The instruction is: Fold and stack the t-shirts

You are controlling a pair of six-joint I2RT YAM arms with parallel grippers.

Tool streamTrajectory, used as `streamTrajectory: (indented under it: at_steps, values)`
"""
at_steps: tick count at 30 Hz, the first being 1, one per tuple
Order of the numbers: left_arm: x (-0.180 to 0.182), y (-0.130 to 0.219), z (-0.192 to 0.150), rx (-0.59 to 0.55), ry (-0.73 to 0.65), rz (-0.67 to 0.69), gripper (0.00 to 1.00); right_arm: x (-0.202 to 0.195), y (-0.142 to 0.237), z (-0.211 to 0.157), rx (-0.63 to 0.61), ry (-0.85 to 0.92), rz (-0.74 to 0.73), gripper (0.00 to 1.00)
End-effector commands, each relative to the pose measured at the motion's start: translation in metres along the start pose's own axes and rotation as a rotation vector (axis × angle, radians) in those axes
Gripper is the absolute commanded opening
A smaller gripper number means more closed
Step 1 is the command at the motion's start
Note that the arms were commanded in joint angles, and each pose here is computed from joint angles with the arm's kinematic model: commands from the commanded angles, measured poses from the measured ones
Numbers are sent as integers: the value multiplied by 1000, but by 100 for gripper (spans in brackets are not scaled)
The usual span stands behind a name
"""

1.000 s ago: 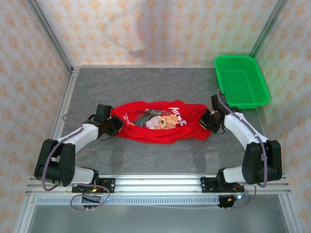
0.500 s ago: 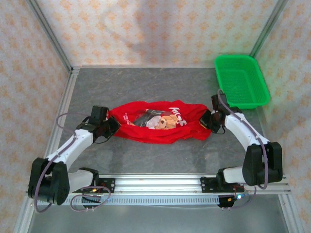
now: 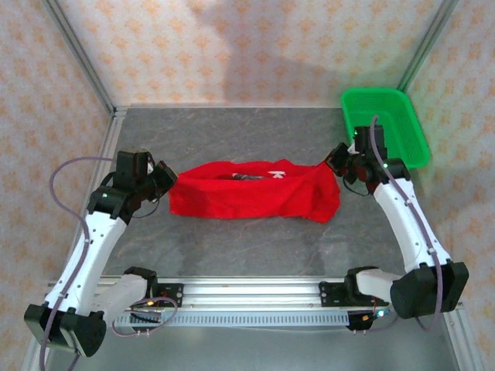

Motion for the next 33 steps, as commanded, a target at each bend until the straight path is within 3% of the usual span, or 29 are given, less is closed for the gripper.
streamTrajectory:
  at_steps: [1, 6, 15, 24, 27, 29, 33]
  values:
    - [6, 18, 6, -40, -22, 55, 0, 9, 28, -2, -8, 11, 26, 0]
    - [13, 13, 1, -23, -24, 74, 0, 7, 19, -30, 160, -23, 87, 0]
    - [48, -8, -21, 20, -7, 177, 0, 38, -22, -144, 482, 92, 161, 0]
    - [85, -28, -50, 83, 13, 258, 0, 16, -61, -235, 831, 174, -50, 0]
    - [95, -33, -60, 111, 13, 281, 0, 3, -64, -256, 932, 175, -92, 15]
    - [100, -35, -65, 127, 17, 288, 0, -3, -60, -261, 959, 185, -101, 30]
    - [105, -36, -69, 134, 16, 290, 0, -2, -35, -242, 872, 250, -81, 51]
Point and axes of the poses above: each hand's point on the last joint's axis, 136 mm out from that joint toward the fingers, its own y axis back along the fingers, its own x axis along the line the jaws close on, z = x × y, the point moved 5 cm from there along y, back along the fingers, and after that the axes turned 2 degrees about -y, right-handed, at the moved point
